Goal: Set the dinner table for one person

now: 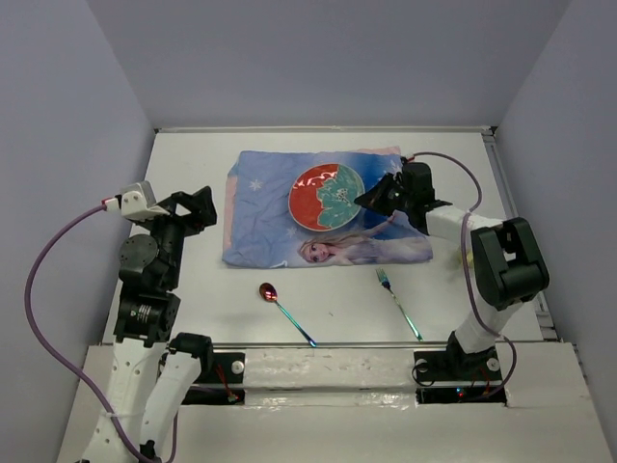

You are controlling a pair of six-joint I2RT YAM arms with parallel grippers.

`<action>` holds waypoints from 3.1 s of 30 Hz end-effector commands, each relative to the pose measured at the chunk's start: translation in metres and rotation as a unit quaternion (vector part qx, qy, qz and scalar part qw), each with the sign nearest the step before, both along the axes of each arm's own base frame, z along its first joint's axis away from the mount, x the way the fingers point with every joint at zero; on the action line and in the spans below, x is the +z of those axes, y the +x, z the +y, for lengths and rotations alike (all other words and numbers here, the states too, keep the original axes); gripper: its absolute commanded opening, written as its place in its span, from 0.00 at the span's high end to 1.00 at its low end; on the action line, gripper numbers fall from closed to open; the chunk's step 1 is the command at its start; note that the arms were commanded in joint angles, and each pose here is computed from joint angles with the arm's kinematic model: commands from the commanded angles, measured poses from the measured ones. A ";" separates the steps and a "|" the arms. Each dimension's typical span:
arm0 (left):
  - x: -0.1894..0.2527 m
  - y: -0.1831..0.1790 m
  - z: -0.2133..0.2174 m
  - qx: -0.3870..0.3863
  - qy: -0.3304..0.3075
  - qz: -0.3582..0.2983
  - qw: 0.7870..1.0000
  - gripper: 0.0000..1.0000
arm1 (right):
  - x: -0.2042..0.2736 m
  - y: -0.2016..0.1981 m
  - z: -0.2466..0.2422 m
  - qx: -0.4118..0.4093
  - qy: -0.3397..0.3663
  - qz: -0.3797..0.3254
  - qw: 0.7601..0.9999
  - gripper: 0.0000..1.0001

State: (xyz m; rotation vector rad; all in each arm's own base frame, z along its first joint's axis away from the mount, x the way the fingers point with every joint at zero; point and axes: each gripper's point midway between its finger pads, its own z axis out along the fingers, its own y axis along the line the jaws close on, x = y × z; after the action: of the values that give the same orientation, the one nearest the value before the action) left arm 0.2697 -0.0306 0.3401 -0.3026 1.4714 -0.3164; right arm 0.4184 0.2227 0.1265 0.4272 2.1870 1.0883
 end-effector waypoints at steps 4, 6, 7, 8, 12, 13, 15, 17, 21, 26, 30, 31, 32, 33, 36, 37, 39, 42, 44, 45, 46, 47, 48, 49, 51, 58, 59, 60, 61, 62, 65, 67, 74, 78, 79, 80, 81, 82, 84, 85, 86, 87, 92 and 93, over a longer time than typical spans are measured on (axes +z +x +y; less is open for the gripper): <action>0.012 0.000 -0.003 -0.011 -0.002 -0.022 1.000 0.09 | 0.044 0.020 0.024 0.064 0.066 -0.084 0.992 1.00; 0.013 0.000 -0.005 -0.014 -0.003 -0.023 1.000 0.09 | 0.027 0.019 0.021 0.056 0.058 -0.068 0.994 0.97; 0.012 0.001 -0.005 -0.016 -0.003 -0.022 1.000 0.09 | 0.022 0.019 0.020 0.056 0.052 -0.066 0.995 0.90; 0.011 0.001 -0.006 -0.018 -0.002 -0.021 1.000 0.08 | 0.016 0.017 0.019 0.057 0.047 -0.061 0.995 0.81; 0.011 0.002 -0.009 -0.025 -0.004 -0.019 0.999 0.09 | -0.006 0.012 0.010 0.049 0.005 -0.035 0.998 0.40; 0.010 0.002 -0.009 -0.025 -0.003 -0.019 1.000 0.09 | -0.006 0.012 0.007 0.045 -0.005 -0.035 0.998 0.38; 0.012 0.001 -0.008 -0.025 -0.003 -0.022 0.999 0.09 | -0.005 0.009 -0.002 0.042 -0.042 -0.035 0.998 0.30; 0.013 0.000 -0.008 -0.025 -0.005 -0.025 0.999 0.09 | 0.002 0.009 -0.010 0.039 -0.073 -0.049 0.995 0.25; 0.017 -0.003 -0.011 -0.035 -0.004 -0.030 0.999 0.09 | 0.039 -0.001 -0.042 -0.007 -0.143 -0.085 0.986 0.18; 0.029 -0.019 -0.056 -0.159 -0.008 -0.051 0.986 0.01 | 0.056 -0.036 -0.127 -0.127 -0.265 -0.081 0.953 0.16; 0.029 -0.045 -0.090 -0.253 0.004 -0.059 0.966 0.01 | 0.068 -0.074 -0.212 -0.260 -0.342 -0.055 0.901 0.18; 0.029 -0.057 -0.098 -0.280 0.011 -0.066 0.958 0.01 | 0.082 -0.084 -0.237 -0.310 -0.342 -0.062 0.885 0.15; 0.027 -0.063 -0.101 -0.291 0.016 -0.069 0.954 0.01 | 0.085 -0.091 -0.243 -0.326 -0.347 -0.065 0.877 0.12; 0.017 -0.064 -0.104 -0.298 0.020 -0.061 0.952 0.01 | 0.088 -0.099 -0.264 -0.360 -0.349 -0.061 0.863 0.12; -0.005 -0.068 -0.105 -0.296 0.025 -0.035 0.954 0.01 | 0.096 -0.110 -0.289 -0.395 -0.353 -0.061 0.846 0.11; -0.009 -0.068 -0.106 -0.295 0.028 -0.026 0.955 0.01 | 0.094 -0.111 -0.295 -0.401 -0.359 -0.054 0.841 0.09; -0.015 -0.070 -0.106 -0.293 0.029 -0.015 0.955 0.01 | 0.091 -0.109 -0.306 -0.405 -0.372 -0.037 0.835 0.08; -0.016 -0.074 -0.106 -0.291 0.034 -0.015 0.956 0.01 | 0.060 -0.093 -0.309 -0.374 -0.376 0.014 0.848 0.08; -0.015 -0.076 -0.107 -0.293 0.034 -0.016 0.955 0.01 | 0.048 -0.089 -0.311 -0.366 -0.379 0.034 0.849 0.08; -0.012 -0.079 -0.108 -0.296 0.034 -0.022 0.954 0.01 | 0.038 -0.085 -0.308 -0.357 -0.376 0.047 0.854 0.09; -0.011 -0.081 -0.108 -0.296 0.032 -0.024 0.954 0.01 | 0.037 -0.085 -0.307 -0.356 -0.372 0.048 0.856 0.11; -0.010 -0.083 -0.107 -0.297 0.032 -0.028 0.954 0.01 | 0.030 -0.084 -0.306 -0.353 -0.372 0.059 0.857 0.13; -0.010 -0.083 -0.107 -0.297 0.032 -0.027 0.954 0.01 | 0.027 -0.084 -0.306 -0.355 -0.367 0.063 0.858 0.15; -0.010 -0.085 -0.108 -0.299 0.031 -0.029 0.953 0.01 | 0.022 -0.085 -0.304 -0.352 -0.366 0.069 0.859 0.22; -0.008 -0.087 -0.109 -0.304 0.030 -0.032 0.952 0.01 | 0.012 -0.084 -0.301 -0.344 -0.360 0.081 0.864 0.30; -0.006 -0.091 -0.110 -0.308 0.028 -0.038 0.950 0.01 | 0.013 -0.090 -0.306 -0.355 -0.369 0.080 0.855 1.00; -0.006 -0.092 -0.110 -0.309 0.028 -0.038 0.950 0.01 | 0.019 -0.090 -0.306 -0.354 -0.372 0.072 0.855 1.00; -0.006 -0.092 -0.110 -0.309 0.028 -0.038 0.950 0.01 | 0.028 -0.089 -0.306 -0.357 -0.370 0.060 0.856 1.00; -0.006 -0.092 -0.110 -0.309 0.028 -0.038 0.950 0.01 | 0.034 -0.085 -0.305 -0.355 -0.366 0.050 0.859 1.00; -0.005 -0.092 -0.110 -0.307 0.028 -0.039 0.950 0.01 | 0.047 -0.079 -0.305 -0.356 -0.365 0.034 0.860 1.00; -0.005 -0.090 -0.108 -0.301 0.027 -0.038 0.953 0.01 | 0.069 -0.059 -0.285 -0.323 -0.376 -0.006 0.869 1.00; -0.007 -0.090 -0.107 -0.299 0.026 -0.035 0.953 0.01 | 0.096 -0.034 -0.266 -0.301 -0.380 -0.051 0.873 1.00; -0.012 -0.084 -0.107 -0.292 0.029 -0.023 0.956 0.01 | 0.153 0.057 -0.171 -0.149 -0.393 -0.174 0.891 1.00; -0.017 -0.078 -0.107 -0.284 0.031 -0.012 0.958 0.01 | 0.120 0.115 -0.141 -0.063 -0.444 -0.164 0.879 1.00; -0.017 -0.077 -0.107 -0.284 0.030 -0.011 0.958 0.01 | 0.117 0.124 -0.139 -0.056 -0.449 -0.162 0.877 1.00; -0.020 -0.075 -0.108 -0.283 0.032 -0.005 0.959 0.01 | 0.136 0.137 -0.136 -0.059 -0.446 -0.180 0.875 1.00; -0.021 -0.074 -0.108 -0.282 0.031 -0.003 0.959 0.01 | 0.113 0.149 -0.134 -0.041 -0.459 -0.167 0.872 1.00; -0.022 -0.073 -0.108 -0.282 0.033 -0.001 0.959 0.01 | 0.108 0.154 -0.134 -0.033 -0.465 -0.160 0.870 1.00; -0.024 -0.070 -0.107 -0.277 0.035 0.004 0.960 0.01 | 0.118 0.167 -0.129 -0.030 -0.464 -0.172 0.869 1.00; -0.024 -0.070 -0.107 -0.277 0.034 0.005 0.960 0.01 | 0.099 0.171 -0.125 -0.013 -0.464 -0.157 0.872 1.00; -0.024 -0.068 -0.105 -0.272 0.034 0.005 0.962 0.01 | 0.097 0.174 -0.124 -0.009 -0.463 -0.158 0.872 1.00; -0.025 -0.067 -0.105 -0.271 0.034 0.006 0.962 0.01 | 0.091 0.179 -0.121 -0.002 -0.461 -0.156 0.874 1.00; -0.026 -0.063 -0.103 -0.266 0.036 0.010 0.963 0.01 | 0.069 0.183 -0.108 0.025 -0.453 -0.144 0.879 1.00; -0.027 -0.062 -0.104 -0.265 0.036 0.012 0.964 0.01 | 0.065 0.183 -0.108 0.026 -0.455 -0.140 0.879 1.00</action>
State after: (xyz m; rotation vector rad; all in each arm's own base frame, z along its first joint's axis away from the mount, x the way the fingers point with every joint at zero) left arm 0.2028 -0.1335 0.3076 0.1483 1.5908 -0.6959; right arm 0.5907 0.1070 0.1447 -0.1635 2.2678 0.0147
